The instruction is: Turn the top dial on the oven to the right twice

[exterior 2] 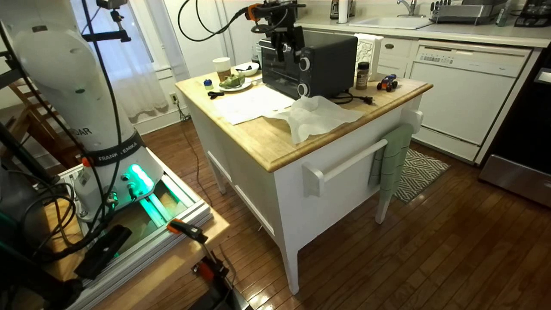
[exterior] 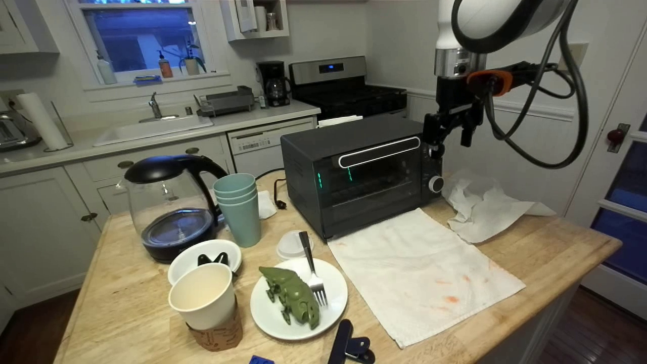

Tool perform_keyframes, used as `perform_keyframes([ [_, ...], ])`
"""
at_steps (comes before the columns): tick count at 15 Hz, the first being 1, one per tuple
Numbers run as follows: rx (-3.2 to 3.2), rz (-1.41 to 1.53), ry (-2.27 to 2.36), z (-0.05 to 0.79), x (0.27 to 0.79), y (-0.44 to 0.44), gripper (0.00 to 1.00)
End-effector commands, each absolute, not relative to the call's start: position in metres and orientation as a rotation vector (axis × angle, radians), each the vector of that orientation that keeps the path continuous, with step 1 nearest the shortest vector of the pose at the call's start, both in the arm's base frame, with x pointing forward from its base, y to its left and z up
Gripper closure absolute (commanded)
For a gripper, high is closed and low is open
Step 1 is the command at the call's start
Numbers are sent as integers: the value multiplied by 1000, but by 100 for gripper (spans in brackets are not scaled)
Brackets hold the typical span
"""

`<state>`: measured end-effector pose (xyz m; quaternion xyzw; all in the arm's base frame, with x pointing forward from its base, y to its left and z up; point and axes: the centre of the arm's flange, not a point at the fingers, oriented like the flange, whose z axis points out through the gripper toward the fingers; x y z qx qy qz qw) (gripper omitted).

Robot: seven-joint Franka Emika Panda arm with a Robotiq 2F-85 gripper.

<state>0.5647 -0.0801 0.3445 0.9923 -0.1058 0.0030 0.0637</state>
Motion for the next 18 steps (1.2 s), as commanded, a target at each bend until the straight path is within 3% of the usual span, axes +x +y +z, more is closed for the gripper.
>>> perform_keyframes([
  [1,2936,79,-389,382,510,-58,0],
  [13,2770,633,-304,467,439,-49,0],
  [18,2803,617,-273,471,447,-49,0],
])
